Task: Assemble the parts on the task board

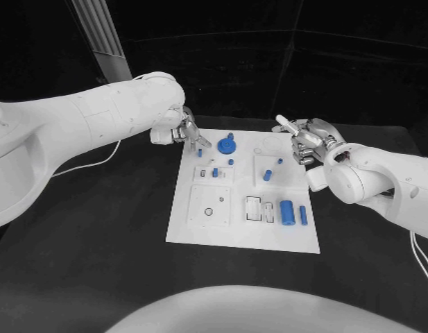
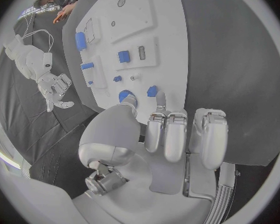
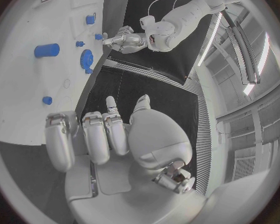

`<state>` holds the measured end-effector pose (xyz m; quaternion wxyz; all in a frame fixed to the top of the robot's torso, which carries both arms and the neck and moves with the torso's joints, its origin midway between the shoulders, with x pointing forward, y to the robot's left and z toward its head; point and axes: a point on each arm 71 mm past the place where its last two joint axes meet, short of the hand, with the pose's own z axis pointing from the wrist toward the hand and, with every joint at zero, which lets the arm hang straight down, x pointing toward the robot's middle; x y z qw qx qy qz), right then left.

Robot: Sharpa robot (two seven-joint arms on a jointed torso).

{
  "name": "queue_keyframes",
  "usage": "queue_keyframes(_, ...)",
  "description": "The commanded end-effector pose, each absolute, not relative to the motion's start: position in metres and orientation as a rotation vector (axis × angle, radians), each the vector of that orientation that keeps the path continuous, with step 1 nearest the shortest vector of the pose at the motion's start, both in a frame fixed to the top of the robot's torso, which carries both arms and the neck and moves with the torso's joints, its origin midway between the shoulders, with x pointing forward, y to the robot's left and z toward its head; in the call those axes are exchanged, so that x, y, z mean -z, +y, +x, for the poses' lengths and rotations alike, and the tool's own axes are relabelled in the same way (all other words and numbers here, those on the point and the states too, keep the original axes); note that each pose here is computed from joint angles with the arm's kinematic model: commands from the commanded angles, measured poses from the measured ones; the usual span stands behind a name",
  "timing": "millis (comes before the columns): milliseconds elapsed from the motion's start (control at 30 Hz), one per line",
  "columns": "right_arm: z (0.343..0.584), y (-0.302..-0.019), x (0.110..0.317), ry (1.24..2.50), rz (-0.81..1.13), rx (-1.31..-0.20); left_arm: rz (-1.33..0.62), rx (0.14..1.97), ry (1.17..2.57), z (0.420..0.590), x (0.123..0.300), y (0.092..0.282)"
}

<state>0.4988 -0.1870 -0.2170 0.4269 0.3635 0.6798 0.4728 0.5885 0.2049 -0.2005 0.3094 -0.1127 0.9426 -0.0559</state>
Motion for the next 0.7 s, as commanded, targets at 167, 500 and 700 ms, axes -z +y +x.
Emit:
queue_keyframes(167,0.4987,-0.1851,0.2152,1.694,0.899,-1.191,-0.297,0.139,2.486,0.5899,0.202,0.2036)
queue_keyframes(500,0.4987,-0.1841,0.2153,1.696,0.898,-1.193,-0.293,0.13,2.496,0.5895,0.2056,0.1992)
queue_keyframes(700,0.4988,-0.1836,0.2153,1.697,0.898,-1.194,-0.293,0.126,2.499,0.5895,0.2062,0.1991)
